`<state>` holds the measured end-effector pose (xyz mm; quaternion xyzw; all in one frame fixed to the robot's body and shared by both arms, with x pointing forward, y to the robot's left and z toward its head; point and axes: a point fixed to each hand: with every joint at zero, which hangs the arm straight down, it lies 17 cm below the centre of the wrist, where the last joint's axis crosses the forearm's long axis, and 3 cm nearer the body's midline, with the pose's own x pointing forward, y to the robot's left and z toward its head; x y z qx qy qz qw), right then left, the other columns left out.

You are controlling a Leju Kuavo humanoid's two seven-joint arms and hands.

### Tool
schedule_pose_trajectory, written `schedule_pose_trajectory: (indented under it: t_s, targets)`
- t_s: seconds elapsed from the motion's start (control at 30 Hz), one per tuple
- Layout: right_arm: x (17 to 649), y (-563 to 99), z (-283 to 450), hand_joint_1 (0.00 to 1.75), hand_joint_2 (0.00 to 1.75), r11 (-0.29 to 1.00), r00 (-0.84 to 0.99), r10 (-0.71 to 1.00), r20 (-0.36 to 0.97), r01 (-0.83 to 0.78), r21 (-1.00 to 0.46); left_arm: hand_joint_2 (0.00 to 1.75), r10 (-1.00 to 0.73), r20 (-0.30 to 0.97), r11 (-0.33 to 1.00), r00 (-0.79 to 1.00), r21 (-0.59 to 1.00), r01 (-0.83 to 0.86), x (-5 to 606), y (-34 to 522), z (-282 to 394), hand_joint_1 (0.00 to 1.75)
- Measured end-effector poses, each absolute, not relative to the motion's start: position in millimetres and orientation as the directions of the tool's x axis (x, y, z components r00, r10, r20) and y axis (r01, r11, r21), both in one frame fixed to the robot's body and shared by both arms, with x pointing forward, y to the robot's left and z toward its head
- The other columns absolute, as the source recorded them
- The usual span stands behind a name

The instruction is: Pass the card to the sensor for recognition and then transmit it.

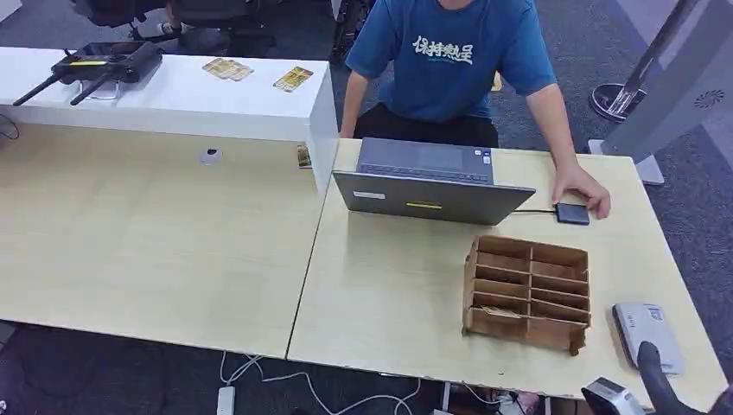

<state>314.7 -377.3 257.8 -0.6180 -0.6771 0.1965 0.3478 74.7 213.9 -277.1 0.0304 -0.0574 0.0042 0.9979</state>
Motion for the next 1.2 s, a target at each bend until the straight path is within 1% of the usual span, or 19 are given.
schedule_pose_trajectory:
  t_s: [0.37, 0.47, 0.73, 1.2]
  targets:
    - [306.8, -378.8, 235.7, 0.0, 1.75, 0.172, 0.05, 0.962, 0.269, 0.655, -0.736, 0.0, 0.02, 0.114, 0.998, 0.993, 0.061, -0.027, 73.6, 213.1, -277.1, 0.0]
    - [308.8, -378.9, 225.6, 0.0, 1.75, 0.176, 0.068, 0.959, 0.275, 0.621, -0.764, 0.0, 0.024, 0.113, 0.998, 0.993, 0.061, -0.031, 73.3, 213.5, -277.2, 0.0]
    - [313.0, -379.2, 204.8, 0.0, 1.75, 0.163, 0.094, 0.963, 0.251, 0.536, -0.828, 0.0, 0.031, 0.115, 0.997, 0.993, 0.063, -0.038, 73.2, 214.5, -277.3, 0.0]
    - [318.2, -369.3, 194.7, 0.0, 1.75, 0.157, 0.054, 0.977, 0.208, 0.485, -0.861, 0.0, 0.033, 0.116, 0.997, 0.993, 0.062, -0.04, 73.3, 214.4, -277.3, 0.0]
